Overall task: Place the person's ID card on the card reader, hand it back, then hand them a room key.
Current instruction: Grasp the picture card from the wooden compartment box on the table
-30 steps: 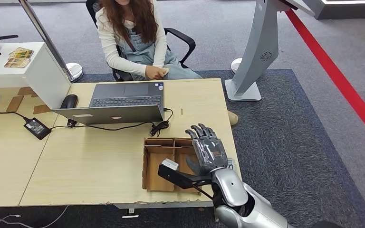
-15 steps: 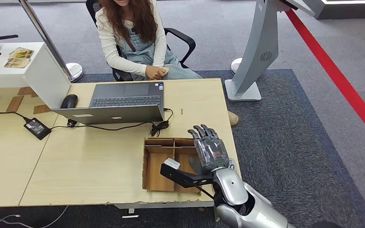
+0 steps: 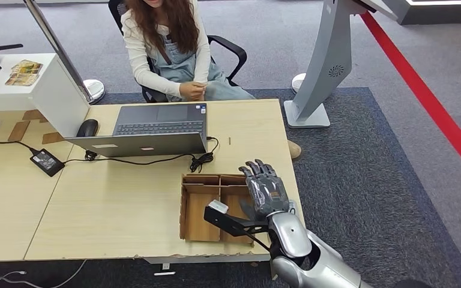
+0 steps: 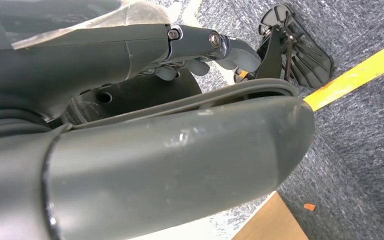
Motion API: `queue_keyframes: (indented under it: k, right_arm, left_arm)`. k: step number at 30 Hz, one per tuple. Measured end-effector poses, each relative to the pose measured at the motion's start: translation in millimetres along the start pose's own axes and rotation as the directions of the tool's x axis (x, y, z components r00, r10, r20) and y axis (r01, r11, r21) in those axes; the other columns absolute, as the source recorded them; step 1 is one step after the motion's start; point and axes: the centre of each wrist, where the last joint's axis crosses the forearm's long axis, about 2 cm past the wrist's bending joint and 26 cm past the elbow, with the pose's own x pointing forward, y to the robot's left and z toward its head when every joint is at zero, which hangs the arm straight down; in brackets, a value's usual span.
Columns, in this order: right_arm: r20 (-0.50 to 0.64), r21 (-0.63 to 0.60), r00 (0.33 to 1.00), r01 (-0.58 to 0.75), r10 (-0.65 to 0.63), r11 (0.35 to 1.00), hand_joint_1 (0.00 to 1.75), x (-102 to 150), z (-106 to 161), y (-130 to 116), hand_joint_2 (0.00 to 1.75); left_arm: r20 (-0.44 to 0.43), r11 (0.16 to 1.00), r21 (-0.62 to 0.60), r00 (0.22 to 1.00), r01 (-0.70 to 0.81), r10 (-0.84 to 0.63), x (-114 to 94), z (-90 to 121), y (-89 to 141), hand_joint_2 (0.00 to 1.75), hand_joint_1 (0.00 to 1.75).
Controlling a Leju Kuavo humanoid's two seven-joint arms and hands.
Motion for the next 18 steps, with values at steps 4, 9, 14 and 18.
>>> queue_keyframes:
  k: [4, 9, 14, 18]
  right_arm:
    - [-0.004, 0.007, 1.0, -0.003, 0.003, 1.0, 0.47, -0.9, -0.9, 2.5, 1.75]
    - [-0.006, 0.011, 1.0, -0.001, 0.001, 1.0, 0.47, -0.3, -1.6, 3.8, 1.75]
    - [-0.008, 0.013, 1.0, 0.001, -0.001, 1.0, 0.55, 0.3, -2.7, 5.4, 1.75]
    - [-0.012, 0.012, 1.0, 0.001, -0.001, 1.0, 0.76, -0.1, -4.1, 6.4, 1.75]
  left_arm:
    - [0.0, 1.0, 0.0, 1.0, 0.0, 0.0, 0.1, 0.0, 0.1, 0.0, 0.0]
    - [0.0, 1.0, 0.0, 1.0, 0.0, 0.0, 0.1, 0.0, 0.1, 0.0, 0.0]
    - [0.0, 1.0, 0.0, 1.0, 0.0, 0.0, 0.1, 0.0, 0.1, 0.0, 0.0]
    - [0.0, 1.0, 0.0, 1.0, 0.0, 0.0, 0.1, 0.0, 0.1, 0.0, 0.0]
